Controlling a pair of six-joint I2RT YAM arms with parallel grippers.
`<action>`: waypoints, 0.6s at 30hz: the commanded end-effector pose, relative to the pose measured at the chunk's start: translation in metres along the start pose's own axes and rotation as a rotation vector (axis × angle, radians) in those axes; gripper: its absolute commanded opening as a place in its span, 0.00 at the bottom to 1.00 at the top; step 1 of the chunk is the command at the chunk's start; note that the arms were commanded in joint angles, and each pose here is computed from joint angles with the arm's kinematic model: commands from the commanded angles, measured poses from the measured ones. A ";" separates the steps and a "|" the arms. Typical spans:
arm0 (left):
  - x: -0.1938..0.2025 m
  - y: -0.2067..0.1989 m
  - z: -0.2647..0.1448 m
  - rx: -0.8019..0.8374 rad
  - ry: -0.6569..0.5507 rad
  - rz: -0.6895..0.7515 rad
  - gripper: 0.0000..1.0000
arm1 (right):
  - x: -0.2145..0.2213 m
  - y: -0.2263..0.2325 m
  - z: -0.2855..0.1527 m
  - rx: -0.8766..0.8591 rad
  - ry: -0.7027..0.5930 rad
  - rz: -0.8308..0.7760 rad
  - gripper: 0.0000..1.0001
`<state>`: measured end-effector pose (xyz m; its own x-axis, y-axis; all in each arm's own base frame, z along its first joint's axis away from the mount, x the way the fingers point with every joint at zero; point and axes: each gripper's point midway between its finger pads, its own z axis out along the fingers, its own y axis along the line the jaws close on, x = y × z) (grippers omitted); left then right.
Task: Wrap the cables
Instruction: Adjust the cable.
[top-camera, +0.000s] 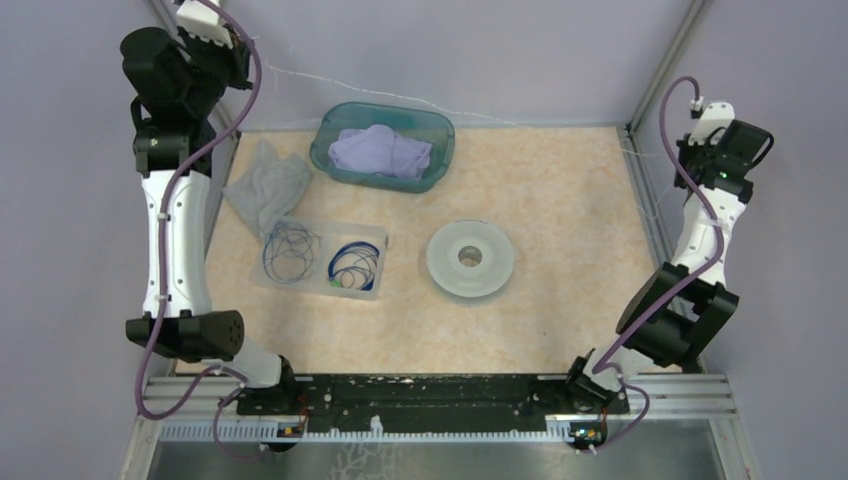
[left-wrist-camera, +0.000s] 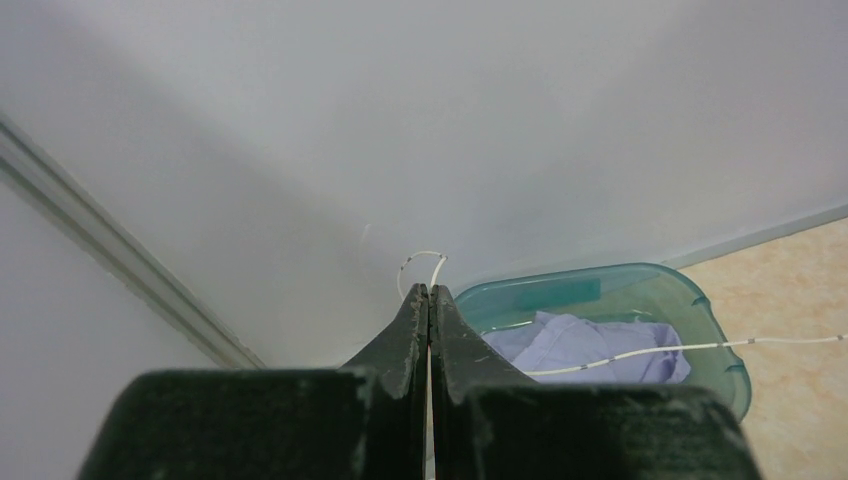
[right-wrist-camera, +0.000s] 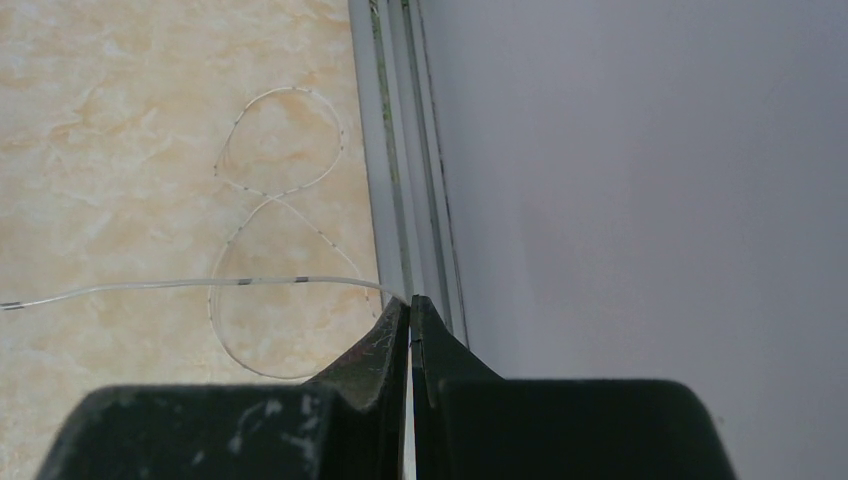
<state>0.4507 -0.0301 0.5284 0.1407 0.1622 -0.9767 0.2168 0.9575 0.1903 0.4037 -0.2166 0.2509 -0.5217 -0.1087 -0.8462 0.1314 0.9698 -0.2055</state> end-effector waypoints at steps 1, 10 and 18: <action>-0.022 0.033 -0.010 -0.109 -0.055 0.052 0.00 | -0.014 -0.025 -0.008 0.053 -0.022 -0.035 0.00; -0.023 0.079 -0.021 -0.199 -0.064 0.043 0.00 | 0.015 -0.037 -0.010 0.054 0.037 -0.030 0.00; -0.020 0.064 -0.018 -0.099 -0.071 -0.043 0.00 | 0.017 0.009 -0.021 -0.161 -0.003 -0.029 0.00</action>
<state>0.4514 0.0436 0.5364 0.1353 0.1541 -0.9787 0.0714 0.9837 0.1648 0.3827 -0.2342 0.2281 -0.5834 -0.0978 -0.8063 0.0981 0.9770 -0.1896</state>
